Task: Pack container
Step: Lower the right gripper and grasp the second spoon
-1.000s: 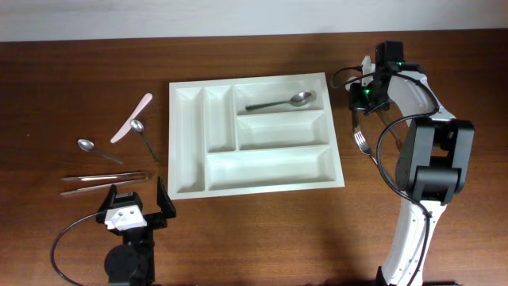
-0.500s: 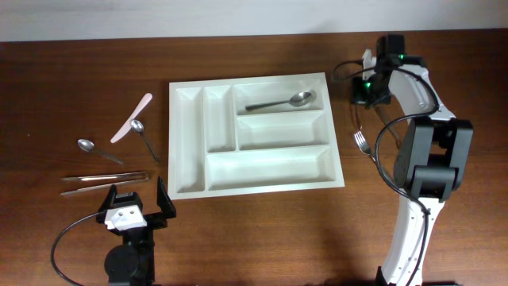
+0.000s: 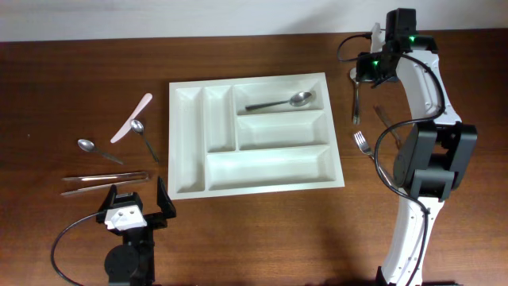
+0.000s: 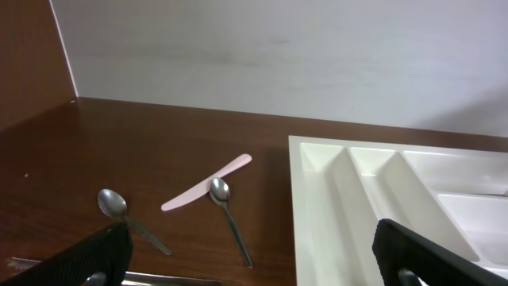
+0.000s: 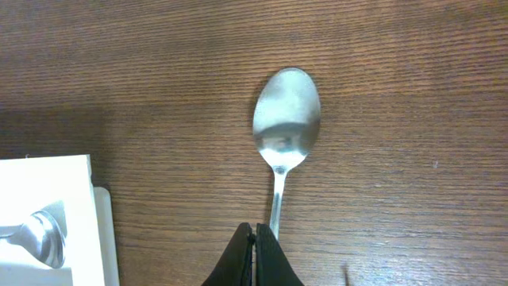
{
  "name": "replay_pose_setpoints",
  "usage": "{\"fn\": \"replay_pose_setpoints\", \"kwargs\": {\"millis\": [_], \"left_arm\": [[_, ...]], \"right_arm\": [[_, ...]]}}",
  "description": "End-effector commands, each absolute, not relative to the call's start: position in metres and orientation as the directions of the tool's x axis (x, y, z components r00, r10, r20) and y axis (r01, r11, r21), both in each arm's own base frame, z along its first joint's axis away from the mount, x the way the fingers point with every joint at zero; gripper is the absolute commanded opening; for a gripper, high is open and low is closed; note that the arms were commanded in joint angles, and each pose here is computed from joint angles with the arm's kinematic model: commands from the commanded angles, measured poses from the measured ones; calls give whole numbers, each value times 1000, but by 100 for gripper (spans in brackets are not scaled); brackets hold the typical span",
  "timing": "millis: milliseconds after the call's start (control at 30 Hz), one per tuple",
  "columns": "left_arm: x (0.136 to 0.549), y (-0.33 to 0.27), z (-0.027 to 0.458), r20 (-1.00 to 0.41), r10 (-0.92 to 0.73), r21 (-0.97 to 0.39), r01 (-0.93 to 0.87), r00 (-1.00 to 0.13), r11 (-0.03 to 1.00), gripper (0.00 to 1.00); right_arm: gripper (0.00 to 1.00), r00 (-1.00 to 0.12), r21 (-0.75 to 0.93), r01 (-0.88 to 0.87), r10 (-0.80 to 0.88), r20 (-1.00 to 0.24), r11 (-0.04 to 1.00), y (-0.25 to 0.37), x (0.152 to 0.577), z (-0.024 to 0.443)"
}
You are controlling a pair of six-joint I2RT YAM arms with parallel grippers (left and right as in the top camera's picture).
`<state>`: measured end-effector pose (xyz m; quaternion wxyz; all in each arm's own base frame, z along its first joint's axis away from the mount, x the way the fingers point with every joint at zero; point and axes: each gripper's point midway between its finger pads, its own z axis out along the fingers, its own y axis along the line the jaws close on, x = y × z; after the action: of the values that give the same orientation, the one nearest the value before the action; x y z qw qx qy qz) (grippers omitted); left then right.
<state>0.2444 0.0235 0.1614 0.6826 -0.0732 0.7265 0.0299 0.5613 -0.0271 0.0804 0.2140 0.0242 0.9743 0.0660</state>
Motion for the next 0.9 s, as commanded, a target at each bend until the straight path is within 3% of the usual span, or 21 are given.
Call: {"fn": "replay_pose_setpoints", "kwargs": {"millis": [0, 67, 167, 867], "left_arm": [[245, 21, 160, -997, -50, -42, -133, -57, 990, 99], [245, 21, 160, -997, -50, -42, -133, -57, 990, 99], [245, 21, 160, -997, -50, -42, -133, -57, 990, 99], [245, 21, 160, -997, -50, -42, -133, -57, 990, 99]], "right_arm": [[24, -912, 124, 21, 70, -405, 992, -28, 563, 72], [41, -917, 125, 23, 71, -393, 992, -27, 563, 63], [47, -924, 134, 21, 71, -375, 991, -25, 564, 50], [48, -938, 146, 53, 99, -331, 988, -25, 569, -6]]}}
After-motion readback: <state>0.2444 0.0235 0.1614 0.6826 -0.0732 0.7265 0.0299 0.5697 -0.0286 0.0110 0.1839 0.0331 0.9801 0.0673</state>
